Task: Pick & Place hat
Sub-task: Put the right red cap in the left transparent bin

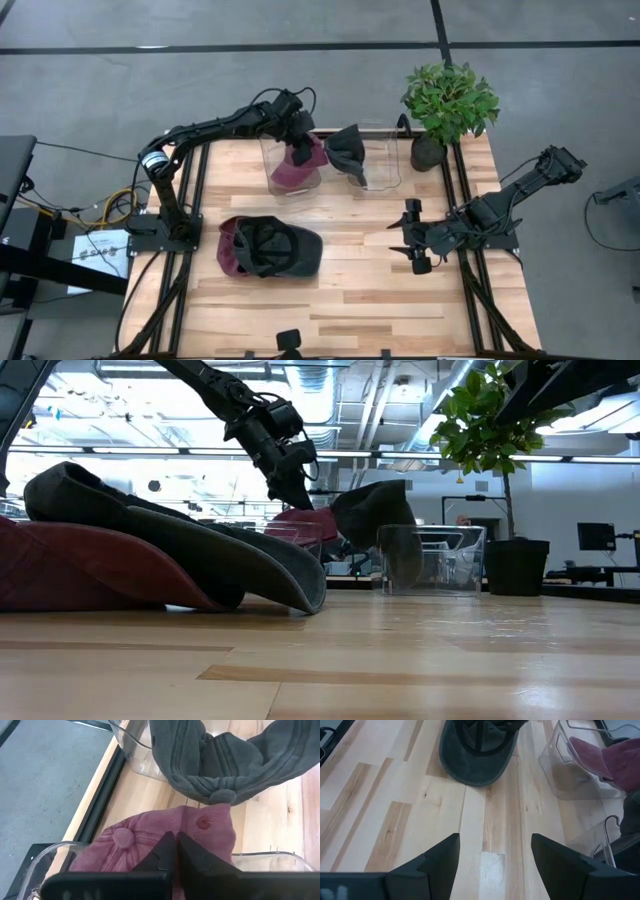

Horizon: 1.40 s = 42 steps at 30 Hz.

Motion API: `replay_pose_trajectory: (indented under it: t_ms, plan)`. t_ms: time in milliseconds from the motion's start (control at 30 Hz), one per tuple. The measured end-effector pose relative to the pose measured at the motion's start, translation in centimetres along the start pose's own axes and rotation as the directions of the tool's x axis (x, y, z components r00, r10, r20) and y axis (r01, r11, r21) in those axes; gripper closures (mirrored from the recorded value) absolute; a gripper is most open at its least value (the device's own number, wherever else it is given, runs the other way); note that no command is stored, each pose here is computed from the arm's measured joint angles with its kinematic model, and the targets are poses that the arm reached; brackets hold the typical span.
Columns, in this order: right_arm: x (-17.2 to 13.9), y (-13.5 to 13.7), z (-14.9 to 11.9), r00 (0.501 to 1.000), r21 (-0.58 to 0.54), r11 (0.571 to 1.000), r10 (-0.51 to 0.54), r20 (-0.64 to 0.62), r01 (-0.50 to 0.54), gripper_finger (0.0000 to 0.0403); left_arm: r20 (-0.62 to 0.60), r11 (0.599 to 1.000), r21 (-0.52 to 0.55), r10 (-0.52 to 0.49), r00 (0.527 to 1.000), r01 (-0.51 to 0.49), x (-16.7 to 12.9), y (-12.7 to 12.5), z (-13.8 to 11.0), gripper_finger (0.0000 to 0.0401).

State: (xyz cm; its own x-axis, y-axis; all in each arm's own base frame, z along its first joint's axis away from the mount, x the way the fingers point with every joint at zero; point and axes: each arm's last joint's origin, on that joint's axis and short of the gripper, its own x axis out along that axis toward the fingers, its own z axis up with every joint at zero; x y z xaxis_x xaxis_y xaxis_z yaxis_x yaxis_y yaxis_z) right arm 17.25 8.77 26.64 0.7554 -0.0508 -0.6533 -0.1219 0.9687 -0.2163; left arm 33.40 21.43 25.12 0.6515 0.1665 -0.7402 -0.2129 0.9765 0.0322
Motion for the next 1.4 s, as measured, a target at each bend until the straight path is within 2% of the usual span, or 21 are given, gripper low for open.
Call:
replay_pose_trajectory:
  t_ms: [567,767,867,967,1167,1400]
  plan:
    - [0.0,0.0,0.0,1.0,0.0,1.0,0.0,0.0,0.0,0.0163,-0.051,0.985,0.066,0.161,0.986,-0.158,0.6,-2.4,0.7,0.0393]
    - [0.0,0.0,0.0,1.0,0.0,1.0,0.0,-0.001,0.0,0.0163,-0.049,0.984,0.082,0.161,0.986,-0.156,0.7,-3.2,0.8,0.0393]
    - [0.0,0.0,-0.1,1.0,-0.002,1.0,0.0,-0.004,0.0,0.0163,-0.045,0.975,0.096,0.204,0.978,-0.199,0.5,-3.7,1.0,0.0394]
    - [0.0,0.0,-0.2,1.0,-0.008,1.0,0.0,-0.015,0.0,0.0163,-0.024,0.965,0.105,0.242,0.97,-0.239,-0.5,-4.1,0.9,0.0393]
    - [0.0,0.0,-0.2,1.0,-0.007,1.0,0.0,-0.016,0.0,0.0163,0.102,0.96,0.063,0.266,0.959,-0.273,-4.0,-5.2,-0.2,0.0393]
    - [0.0,0.0,-0.2,1.0,-0.007,1.0,0.0,-0.014,0.0,0.0163,0.231,0.958,-0.033,0.285,0.93,-0.286,-6.8,-6.4,-3.9,0.0393]
